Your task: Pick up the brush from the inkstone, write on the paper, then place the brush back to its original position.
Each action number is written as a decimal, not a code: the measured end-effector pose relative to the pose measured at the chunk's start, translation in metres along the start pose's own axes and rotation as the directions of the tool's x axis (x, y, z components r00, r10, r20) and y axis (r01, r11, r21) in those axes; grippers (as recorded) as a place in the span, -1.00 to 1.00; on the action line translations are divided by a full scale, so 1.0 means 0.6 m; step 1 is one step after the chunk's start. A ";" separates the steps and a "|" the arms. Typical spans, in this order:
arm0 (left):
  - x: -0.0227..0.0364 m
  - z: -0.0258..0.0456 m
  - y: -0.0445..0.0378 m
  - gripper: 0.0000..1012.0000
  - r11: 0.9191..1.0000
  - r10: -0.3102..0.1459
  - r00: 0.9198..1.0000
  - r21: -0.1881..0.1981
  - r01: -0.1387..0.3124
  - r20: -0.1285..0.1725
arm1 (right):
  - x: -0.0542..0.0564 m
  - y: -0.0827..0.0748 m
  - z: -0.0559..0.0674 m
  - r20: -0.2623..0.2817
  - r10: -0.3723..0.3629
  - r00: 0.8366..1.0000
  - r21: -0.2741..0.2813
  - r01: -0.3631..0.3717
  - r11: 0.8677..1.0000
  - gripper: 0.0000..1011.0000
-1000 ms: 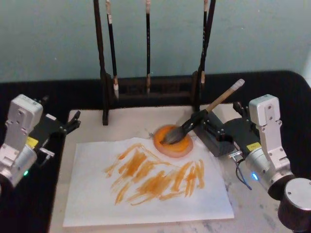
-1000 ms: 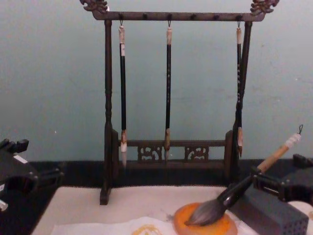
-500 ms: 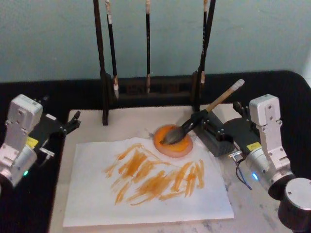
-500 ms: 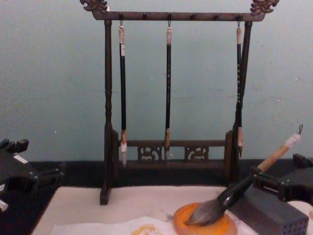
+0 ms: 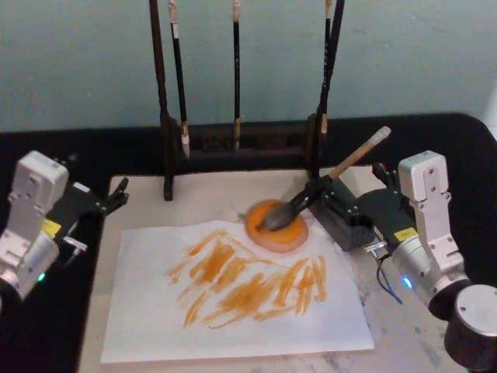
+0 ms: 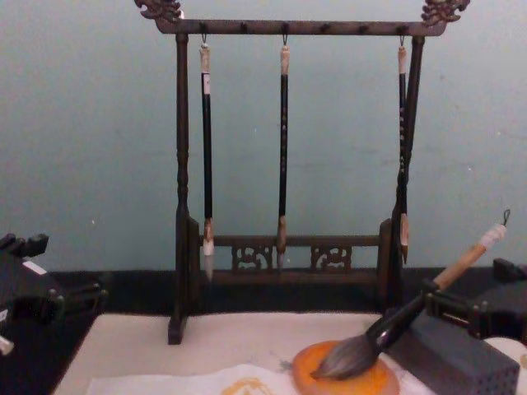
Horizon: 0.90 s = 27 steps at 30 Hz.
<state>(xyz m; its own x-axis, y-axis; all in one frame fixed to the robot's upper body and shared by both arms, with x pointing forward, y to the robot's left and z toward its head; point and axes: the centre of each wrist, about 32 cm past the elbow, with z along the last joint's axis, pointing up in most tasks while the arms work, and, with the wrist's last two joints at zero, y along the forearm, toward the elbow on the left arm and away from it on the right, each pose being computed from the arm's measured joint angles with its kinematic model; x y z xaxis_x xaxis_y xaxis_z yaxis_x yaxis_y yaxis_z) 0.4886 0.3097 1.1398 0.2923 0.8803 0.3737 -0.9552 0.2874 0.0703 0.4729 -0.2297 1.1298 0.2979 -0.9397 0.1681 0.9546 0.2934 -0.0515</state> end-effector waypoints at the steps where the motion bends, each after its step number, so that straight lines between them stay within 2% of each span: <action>1: 0.0000 0.000 0.000 0.98 1.000 0.000 1.000 0.000 0.000 0.000 | 0.000 0.000 0.000 0.000 0.000 1.000 0.000 0.000 1.000 0.98; 27: 0.0000 0.000 0.000 0.98 1.000 0.000 1.000 0.000 0.000 0.000 | 0.000 0.000 0.000 0.000 0.000 1.000 0.000 0.000 1.000 0.98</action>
<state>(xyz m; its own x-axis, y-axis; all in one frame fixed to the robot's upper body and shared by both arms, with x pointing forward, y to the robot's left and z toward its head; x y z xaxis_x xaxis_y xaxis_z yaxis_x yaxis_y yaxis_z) 0.4886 0.3097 1.1398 0.2923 0.8803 0.3737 -0.9552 0.2873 0.0703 0.4729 -0.2297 1.1298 0.2979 -0.9397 0.1681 0.9546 0.2934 -0.0515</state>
